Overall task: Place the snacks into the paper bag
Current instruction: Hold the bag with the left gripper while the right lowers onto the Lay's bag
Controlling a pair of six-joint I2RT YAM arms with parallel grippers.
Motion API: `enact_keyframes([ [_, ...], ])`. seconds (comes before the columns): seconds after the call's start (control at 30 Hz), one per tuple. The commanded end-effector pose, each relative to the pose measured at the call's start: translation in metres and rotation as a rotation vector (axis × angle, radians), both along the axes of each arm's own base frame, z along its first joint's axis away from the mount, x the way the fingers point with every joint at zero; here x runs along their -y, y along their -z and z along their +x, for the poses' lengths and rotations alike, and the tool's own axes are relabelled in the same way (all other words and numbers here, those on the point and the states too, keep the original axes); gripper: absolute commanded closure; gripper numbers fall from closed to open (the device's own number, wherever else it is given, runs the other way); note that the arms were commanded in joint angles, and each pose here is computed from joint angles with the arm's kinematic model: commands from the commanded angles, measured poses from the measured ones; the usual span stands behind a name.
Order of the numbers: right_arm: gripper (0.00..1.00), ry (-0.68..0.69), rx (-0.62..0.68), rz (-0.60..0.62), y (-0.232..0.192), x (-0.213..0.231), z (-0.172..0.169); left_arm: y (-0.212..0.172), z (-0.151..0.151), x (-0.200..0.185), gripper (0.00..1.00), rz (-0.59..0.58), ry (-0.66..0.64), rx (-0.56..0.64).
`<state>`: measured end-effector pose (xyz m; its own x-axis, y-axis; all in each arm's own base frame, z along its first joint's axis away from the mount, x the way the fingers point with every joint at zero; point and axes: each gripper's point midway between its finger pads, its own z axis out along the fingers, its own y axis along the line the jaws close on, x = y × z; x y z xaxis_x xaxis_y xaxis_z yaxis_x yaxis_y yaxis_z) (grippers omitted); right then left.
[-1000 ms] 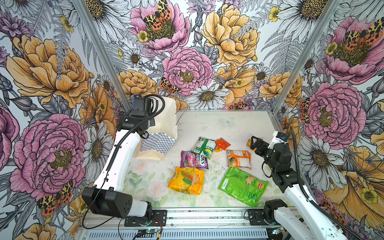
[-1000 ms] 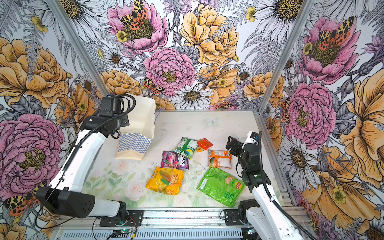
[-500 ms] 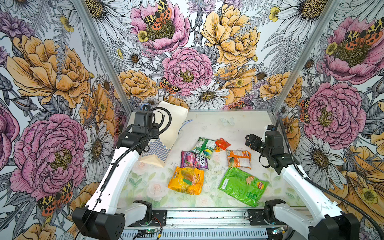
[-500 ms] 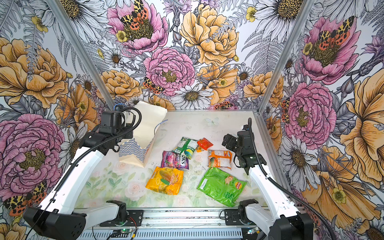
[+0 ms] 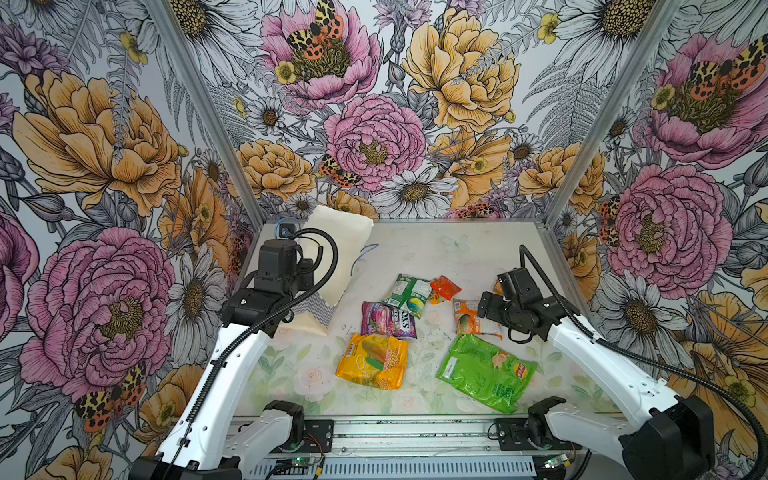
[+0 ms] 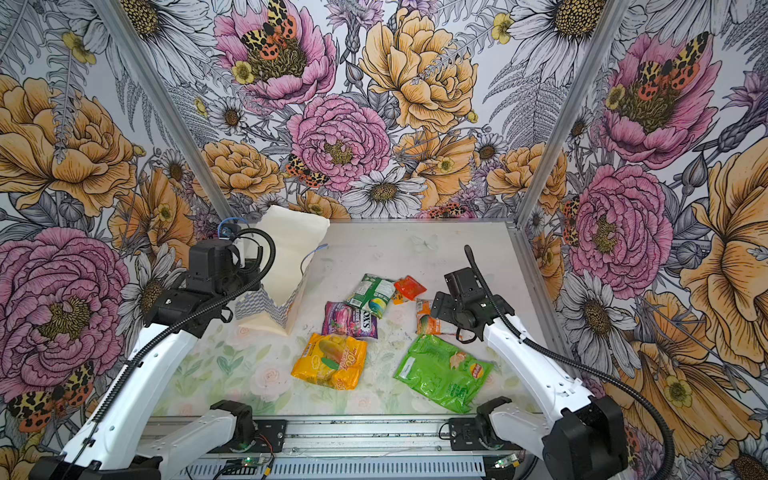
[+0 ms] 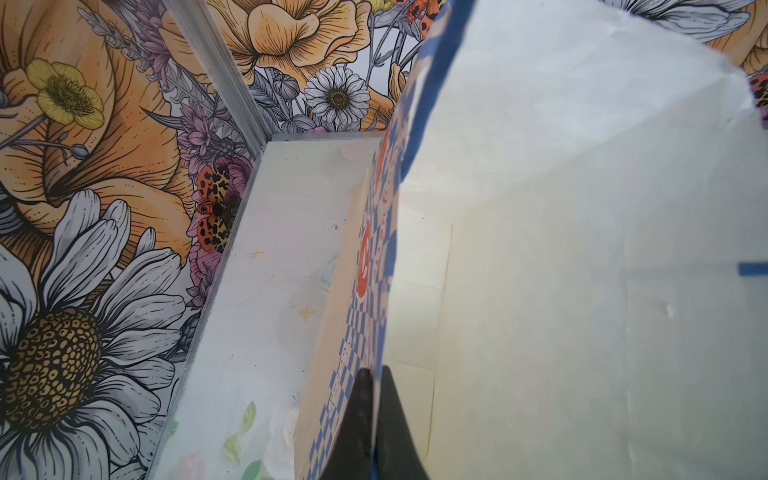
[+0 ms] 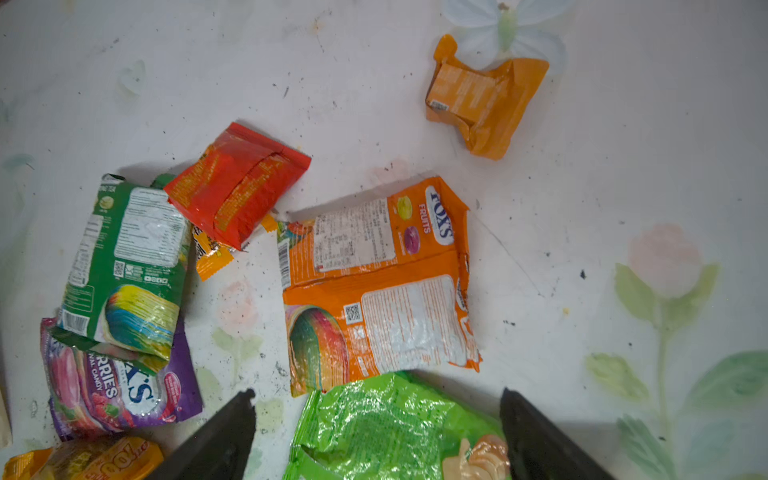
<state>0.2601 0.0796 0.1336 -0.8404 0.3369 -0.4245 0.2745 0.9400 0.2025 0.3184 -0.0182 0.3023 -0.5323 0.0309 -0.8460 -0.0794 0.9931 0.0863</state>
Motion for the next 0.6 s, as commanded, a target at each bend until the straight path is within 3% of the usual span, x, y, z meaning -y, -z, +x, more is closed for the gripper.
enact_keyframes([
  [0.0, 0.06, 0.065, -0.063, -0.053, 0.001, 0.008, -0.022, -0.006, 0.003, 0.001, 1.0, -0.029, -0.008, 0.042],
  [0.37, 0.05, 0.196, -0.229, -0.084, 0.043, 0.013, -0.081, -0.003, 0.004, -0.002, 1.0, -0.053, -0.024, 0.05],
  [0.57, 0.05, 0.193, -0.281, -0.035, 0.069, -0.008, -0.089, -0.006, 0.004, -0.009, 1.0, -0.076, -0.044, 0.061],
])
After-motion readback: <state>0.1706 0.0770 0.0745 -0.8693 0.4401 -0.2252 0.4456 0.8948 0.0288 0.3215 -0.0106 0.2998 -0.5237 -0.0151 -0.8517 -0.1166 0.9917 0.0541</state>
